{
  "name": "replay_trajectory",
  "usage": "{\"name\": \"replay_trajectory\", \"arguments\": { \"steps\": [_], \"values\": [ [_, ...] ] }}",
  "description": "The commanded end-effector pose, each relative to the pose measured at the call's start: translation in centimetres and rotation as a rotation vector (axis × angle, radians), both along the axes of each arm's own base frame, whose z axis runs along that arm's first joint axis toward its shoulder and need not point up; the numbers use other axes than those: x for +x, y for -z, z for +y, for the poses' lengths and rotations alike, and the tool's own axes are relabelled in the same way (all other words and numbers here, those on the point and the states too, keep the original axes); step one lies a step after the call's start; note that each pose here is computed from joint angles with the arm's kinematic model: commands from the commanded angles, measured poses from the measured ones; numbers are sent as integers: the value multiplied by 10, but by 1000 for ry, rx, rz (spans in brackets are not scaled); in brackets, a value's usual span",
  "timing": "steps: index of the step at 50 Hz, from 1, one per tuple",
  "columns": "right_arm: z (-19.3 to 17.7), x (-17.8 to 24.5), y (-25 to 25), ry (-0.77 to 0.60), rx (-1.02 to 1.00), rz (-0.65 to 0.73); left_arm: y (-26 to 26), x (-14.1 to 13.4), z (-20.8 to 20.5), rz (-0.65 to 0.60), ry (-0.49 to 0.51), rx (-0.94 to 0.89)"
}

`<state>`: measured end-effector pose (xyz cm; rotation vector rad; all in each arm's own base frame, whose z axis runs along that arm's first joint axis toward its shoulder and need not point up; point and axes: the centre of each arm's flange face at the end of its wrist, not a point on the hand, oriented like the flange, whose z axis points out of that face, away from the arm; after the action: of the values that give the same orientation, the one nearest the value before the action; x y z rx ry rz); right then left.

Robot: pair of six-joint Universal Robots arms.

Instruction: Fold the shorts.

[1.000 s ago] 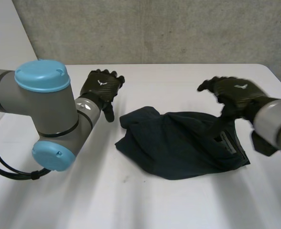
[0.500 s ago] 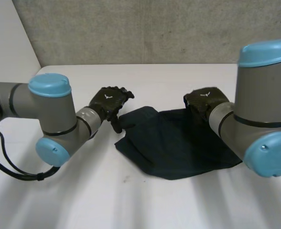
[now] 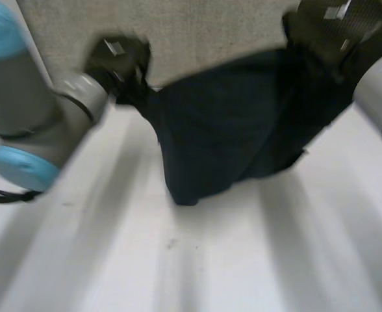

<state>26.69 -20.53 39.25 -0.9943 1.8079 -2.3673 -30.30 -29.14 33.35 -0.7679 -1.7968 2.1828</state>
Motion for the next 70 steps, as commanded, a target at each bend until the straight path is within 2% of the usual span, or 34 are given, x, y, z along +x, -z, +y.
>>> {"name": "replay_trajectory", "arguments": {
  "steps": [1,5,11,17,21,25,26,31,32,39,42,47,53,59,62,70],
  "values": [
    [22,-5,-61,-64,-268,-139,-128,56,77,209,-115,-334],
    [36,-7,-79,-108,-339,-168,-163,76,109,289,-161,-436],
    [63,-20,-107,-127,-428,-219,-193,98,150,362,-177,-541],
    [65,-21,-102,-130,-380,-193,-190,102,159,335,-171,-523],
    [63,-17,-83,-154,-282,-142,-167,95,147,275,-162,-435],
    [39,-1,-46,-180,-147,-92,-120,76,111,183,-159,-286],
    [35,2,-39,-181,-122,-85,-92,67,91,133,-162,-199],
    [2,22,24,-189,88,-28,-24,45,46,26,-164,-24],
    [0,24,32,-190,112,-22,4,36,30,-12,-165,41],
    [-25,43,100,-193,309,30,90,16,-11,-120,-168,220],
    [-31,47,122,-189,361,55,107,12,-18,-143,-182,256],
    [-32,48,138,-188,398,73,100,15,-14,-138,-199,250],
    [-24,49,144,-203,395,74,76,30,16,-144,-188,281],
    [-6,42,111,-249,295,31,80,36,45,-166,-107,328],
    [3,39,96,-282,256,12,89,33,55,-177,-34,363],
    [17,31,75,-287,196,-7,122,31,44,-216,-27,453]
  ]
}}
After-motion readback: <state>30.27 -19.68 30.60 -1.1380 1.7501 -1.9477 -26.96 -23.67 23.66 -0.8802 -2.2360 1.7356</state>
